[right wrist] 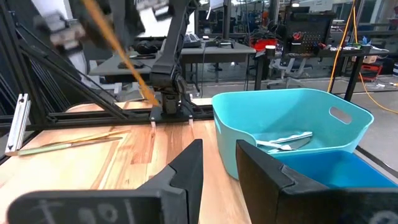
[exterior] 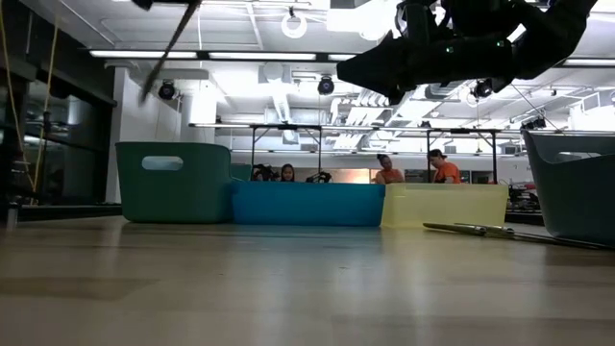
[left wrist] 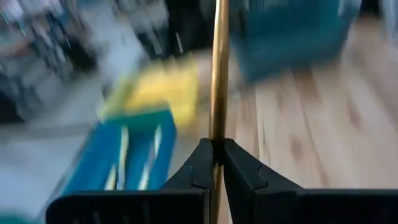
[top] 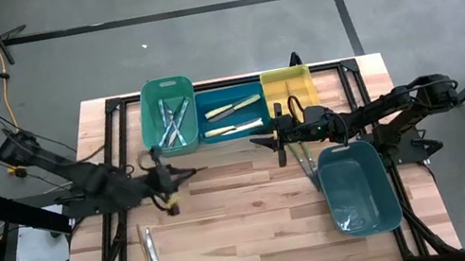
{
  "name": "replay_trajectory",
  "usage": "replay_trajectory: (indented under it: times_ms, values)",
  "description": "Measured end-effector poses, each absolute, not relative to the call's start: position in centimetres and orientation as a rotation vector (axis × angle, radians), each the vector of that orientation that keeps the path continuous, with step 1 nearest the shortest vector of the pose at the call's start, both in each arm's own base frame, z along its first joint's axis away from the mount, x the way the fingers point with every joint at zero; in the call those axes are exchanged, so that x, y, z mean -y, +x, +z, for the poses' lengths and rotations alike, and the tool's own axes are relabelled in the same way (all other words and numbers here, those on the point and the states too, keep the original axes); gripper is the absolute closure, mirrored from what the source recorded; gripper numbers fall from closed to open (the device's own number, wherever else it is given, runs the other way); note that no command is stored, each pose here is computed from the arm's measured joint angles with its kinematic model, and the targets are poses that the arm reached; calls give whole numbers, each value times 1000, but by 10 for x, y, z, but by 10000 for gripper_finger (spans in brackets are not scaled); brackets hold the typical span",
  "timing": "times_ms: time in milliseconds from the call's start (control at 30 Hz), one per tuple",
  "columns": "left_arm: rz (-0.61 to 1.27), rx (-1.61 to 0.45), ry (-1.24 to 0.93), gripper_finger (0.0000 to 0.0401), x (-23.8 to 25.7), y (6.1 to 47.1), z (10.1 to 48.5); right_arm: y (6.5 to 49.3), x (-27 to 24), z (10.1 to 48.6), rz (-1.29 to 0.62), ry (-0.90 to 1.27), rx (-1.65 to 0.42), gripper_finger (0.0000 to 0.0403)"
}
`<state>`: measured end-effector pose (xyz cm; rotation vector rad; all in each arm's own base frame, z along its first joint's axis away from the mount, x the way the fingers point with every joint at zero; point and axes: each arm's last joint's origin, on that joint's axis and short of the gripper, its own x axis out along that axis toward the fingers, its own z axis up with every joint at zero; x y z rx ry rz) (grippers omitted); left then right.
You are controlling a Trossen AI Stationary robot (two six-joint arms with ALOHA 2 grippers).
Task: Sort silverware by color (type)
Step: Put the gold knife into the yellow bin
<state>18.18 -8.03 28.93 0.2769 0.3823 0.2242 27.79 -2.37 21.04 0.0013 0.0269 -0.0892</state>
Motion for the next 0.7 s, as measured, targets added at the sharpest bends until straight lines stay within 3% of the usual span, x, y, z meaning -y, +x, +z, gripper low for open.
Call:
replay_trajectory:
  times_ms: [133,333,700]
  values:
    - [207,-125,238,393,65,178,284,278,24,211,-89,1,-20,311]
    - [176,125,134,393,33,174,244,278,24,215,-89,0,16,311]
    - [184,275,51,393,2,166,218,278,24,219,-88,-3,62,311]
